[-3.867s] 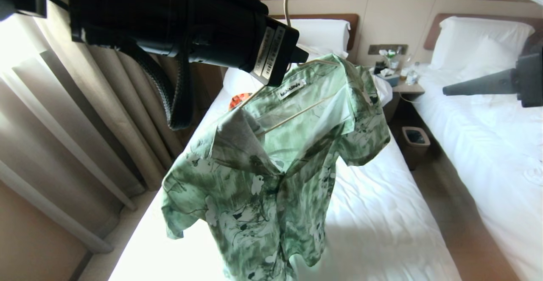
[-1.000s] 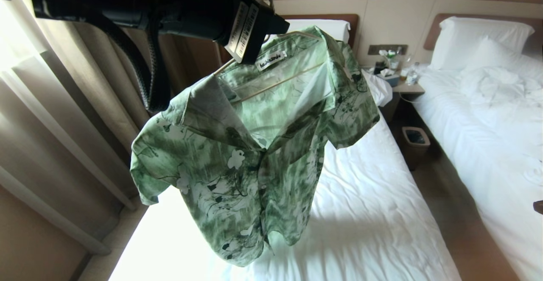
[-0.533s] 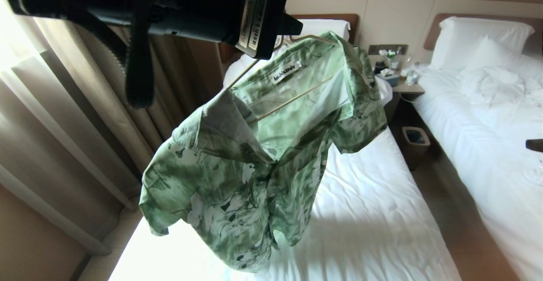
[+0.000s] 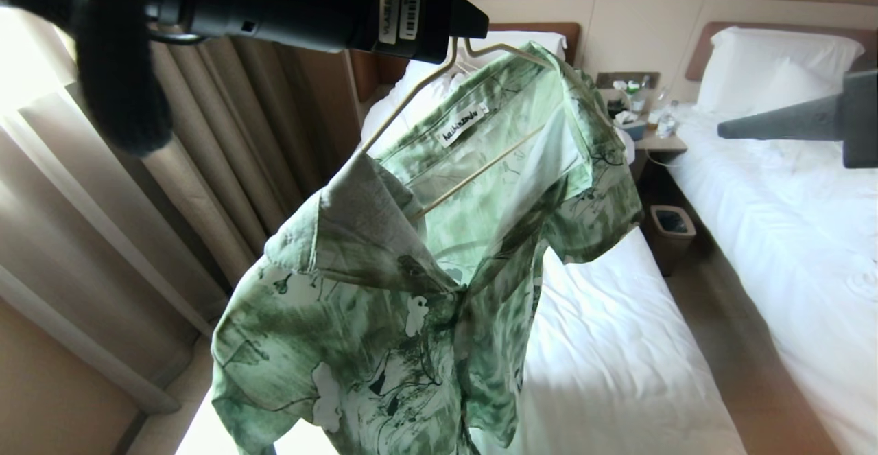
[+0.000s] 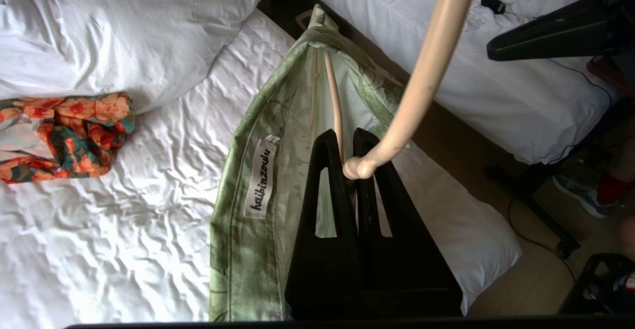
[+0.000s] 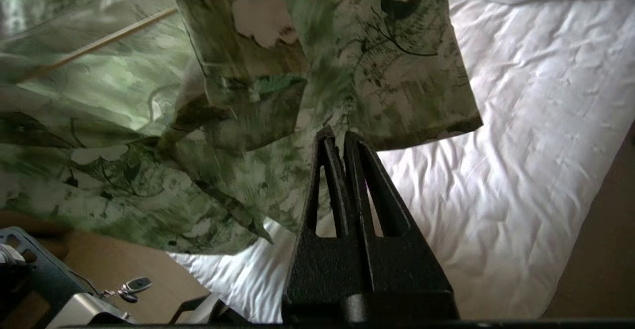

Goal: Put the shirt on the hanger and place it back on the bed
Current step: Take the clothes hanger out of the clothes

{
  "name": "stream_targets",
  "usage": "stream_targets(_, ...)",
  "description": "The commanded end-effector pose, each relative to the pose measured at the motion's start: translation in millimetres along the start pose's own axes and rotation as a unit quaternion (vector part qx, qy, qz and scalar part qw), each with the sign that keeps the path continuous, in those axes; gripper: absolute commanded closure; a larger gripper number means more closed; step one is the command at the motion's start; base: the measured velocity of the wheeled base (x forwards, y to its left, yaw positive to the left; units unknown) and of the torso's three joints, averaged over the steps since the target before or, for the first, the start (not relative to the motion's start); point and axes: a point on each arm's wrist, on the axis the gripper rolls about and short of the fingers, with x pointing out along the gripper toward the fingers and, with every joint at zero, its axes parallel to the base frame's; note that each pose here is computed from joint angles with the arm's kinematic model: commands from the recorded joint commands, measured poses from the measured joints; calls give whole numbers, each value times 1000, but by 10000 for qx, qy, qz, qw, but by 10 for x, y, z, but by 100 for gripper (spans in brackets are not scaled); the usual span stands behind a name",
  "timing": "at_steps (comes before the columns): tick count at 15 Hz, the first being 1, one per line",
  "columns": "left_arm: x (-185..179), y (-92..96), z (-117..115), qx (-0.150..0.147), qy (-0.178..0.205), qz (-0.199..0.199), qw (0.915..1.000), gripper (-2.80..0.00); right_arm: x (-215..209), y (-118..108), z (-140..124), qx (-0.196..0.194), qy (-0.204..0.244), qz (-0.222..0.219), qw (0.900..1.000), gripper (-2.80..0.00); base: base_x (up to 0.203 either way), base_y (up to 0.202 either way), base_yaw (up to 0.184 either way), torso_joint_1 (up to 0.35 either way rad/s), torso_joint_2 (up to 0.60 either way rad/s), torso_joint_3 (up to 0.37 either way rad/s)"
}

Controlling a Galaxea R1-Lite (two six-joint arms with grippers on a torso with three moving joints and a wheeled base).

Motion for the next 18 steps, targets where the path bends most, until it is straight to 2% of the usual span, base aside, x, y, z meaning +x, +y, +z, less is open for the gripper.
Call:
stream_targets(1,18,-8,-11,8,32,2,10000,0,202,80,114,-85,33,132,9999,-280,0,0,0,0,0,0)
stream_targets(4,174,-71,-39,22,37,17,10000,0,353,137,233,-175,4,198,9996,-280,0,0,0,0,0,0)
stream_targets(7,243,-124,-41,29,-16,69,10000,0,483,242,252,-625,2,390,9973,-280,0,0,0,0,0,0)
stream_targets(11,241,-136,-32,38,-57,68,10000,0,800,299,238,-873,-67,498,9949,-280,0,0,0,0,0,0)
stream_targets(14,220,-127,-19,29,-89,145,9999,0,1012,334,212,-1027,-75,132,9946,-280,0,0,0,0,0,0)
stream_targets(16,213,-124,-5,14,-148,150,9998,0,1089,334,194,-1116,-26,103,9937,-280,0,0,0,0,0,0)
stream_targets(17,194,-123,1,9,-163,165,9997,0,1114,335,210,-1130,-80,94,9935,0,0,0,0,0,0,0)
stream_targets(18,159,-118,19,1,-207,163,9997,0,1113,336,234,-1110,-156,88,9937,0,0,0,0,0,0,0)
